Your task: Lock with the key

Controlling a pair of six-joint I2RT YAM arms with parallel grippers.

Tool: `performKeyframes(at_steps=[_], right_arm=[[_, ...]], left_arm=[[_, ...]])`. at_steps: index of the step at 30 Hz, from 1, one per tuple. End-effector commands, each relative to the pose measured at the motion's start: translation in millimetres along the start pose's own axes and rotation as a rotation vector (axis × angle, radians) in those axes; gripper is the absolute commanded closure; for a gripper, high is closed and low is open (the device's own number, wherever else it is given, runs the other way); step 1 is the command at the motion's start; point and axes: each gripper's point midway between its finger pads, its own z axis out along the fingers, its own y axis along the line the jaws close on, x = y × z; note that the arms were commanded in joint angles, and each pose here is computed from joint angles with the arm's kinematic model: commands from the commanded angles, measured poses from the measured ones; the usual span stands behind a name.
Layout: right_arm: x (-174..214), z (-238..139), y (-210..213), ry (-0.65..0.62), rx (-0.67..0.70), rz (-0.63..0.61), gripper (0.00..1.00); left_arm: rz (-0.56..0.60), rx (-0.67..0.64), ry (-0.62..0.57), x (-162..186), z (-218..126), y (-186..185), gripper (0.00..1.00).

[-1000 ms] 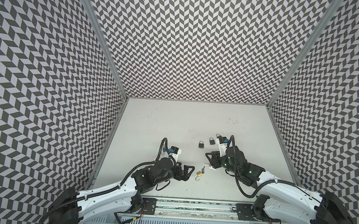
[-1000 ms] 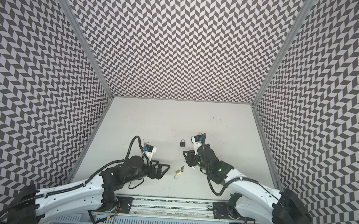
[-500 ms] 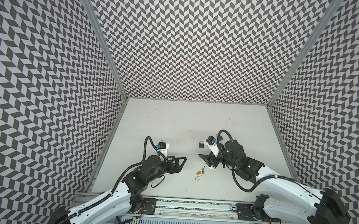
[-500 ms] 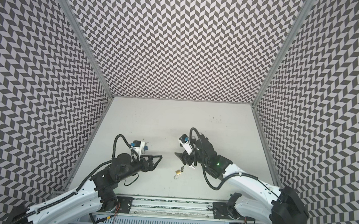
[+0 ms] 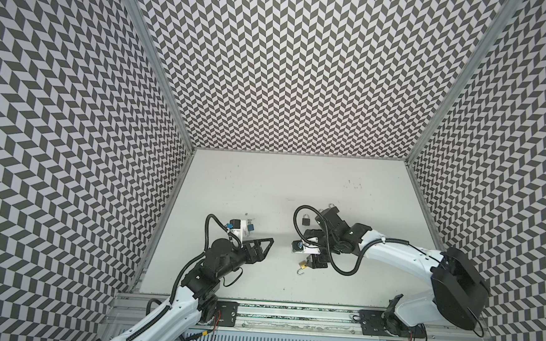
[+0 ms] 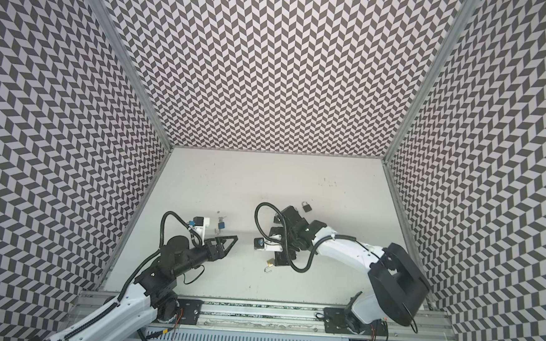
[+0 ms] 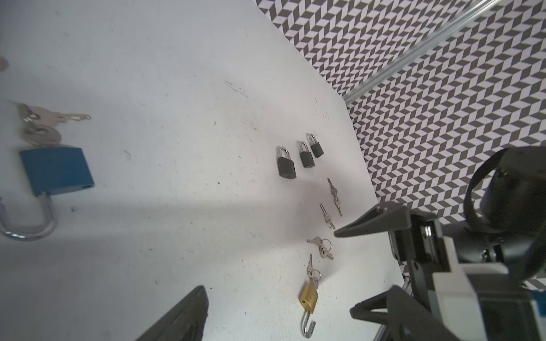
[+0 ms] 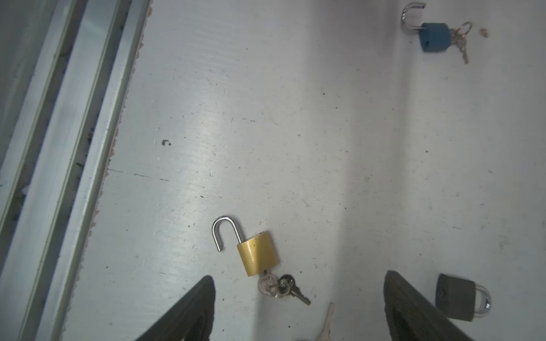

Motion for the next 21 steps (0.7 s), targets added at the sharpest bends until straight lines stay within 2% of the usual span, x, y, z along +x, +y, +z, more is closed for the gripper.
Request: performKeyframes(at_steps=[1, 10, 21], right_arm=[[-6, 7, 8, -0.035, -0.069, -0.071, 0.16], [4, 24, 12, -0.040, -0.062, -0.100, 0.36], [16, 41, 25, -0.008, -0.110, -0.104, 0.42]], left_arm=[[-0.007, 0.063, -0.016, -8, -3, -10, 0.06], [-0.018, 0.038, -0.013, -9, -6, 2, 0.06], [-0.018, 0.031, -0.007, -9, -6, 3, 0.06]])
